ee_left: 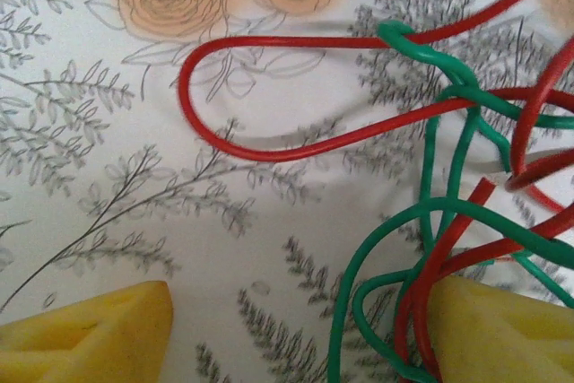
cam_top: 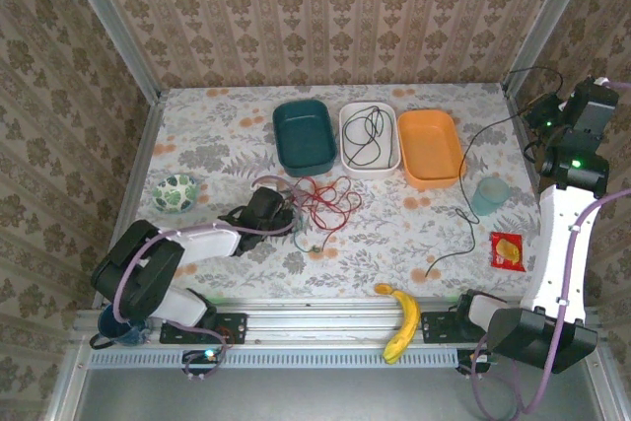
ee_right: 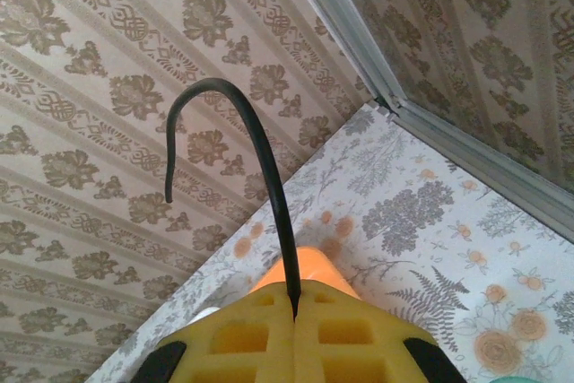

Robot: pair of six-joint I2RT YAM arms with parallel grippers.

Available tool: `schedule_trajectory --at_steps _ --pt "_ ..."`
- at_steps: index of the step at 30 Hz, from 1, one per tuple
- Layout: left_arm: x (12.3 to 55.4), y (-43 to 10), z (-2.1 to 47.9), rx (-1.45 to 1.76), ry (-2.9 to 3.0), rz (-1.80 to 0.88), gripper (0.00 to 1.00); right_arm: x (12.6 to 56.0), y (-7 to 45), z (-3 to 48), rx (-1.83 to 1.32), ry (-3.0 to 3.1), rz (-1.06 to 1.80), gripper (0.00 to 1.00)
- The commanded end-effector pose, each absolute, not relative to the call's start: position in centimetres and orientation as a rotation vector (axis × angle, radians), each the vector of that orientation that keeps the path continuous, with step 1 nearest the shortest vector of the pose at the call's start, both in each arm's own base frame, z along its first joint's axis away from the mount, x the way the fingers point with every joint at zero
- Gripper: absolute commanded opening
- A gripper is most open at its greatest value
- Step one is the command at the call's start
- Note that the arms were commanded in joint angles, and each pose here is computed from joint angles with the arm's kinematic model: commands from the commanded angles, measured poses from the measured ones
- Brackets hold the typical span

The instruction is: Untangle the cables

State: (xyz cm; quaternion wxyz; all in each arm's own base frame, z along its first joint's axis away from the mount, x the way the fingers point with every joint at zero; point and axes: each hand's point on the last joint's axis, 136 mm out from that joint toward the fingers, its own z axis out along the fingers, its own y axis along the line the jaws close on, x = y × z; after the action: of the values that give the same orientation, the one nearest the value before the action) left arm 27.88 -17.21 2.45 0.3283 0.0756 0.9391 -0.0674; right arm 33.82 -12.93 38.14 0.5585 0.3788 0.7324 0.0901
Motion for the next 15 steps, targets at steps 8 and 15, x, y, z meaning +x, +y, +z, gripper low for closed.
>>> schedule_trajectory --at_steps 8,15 --pt "30.3 -18.6 10.2 0.339 2.293 -0.147 0.9 34.7 -5.7 44.3 0.54 1.65 0.402 0.0" --pt "30.6 -18.8 8.9 0.317 2.334 -0.134 0.91 33.5 -0.6 52.8 0.297 1.486 0.438 0.0"
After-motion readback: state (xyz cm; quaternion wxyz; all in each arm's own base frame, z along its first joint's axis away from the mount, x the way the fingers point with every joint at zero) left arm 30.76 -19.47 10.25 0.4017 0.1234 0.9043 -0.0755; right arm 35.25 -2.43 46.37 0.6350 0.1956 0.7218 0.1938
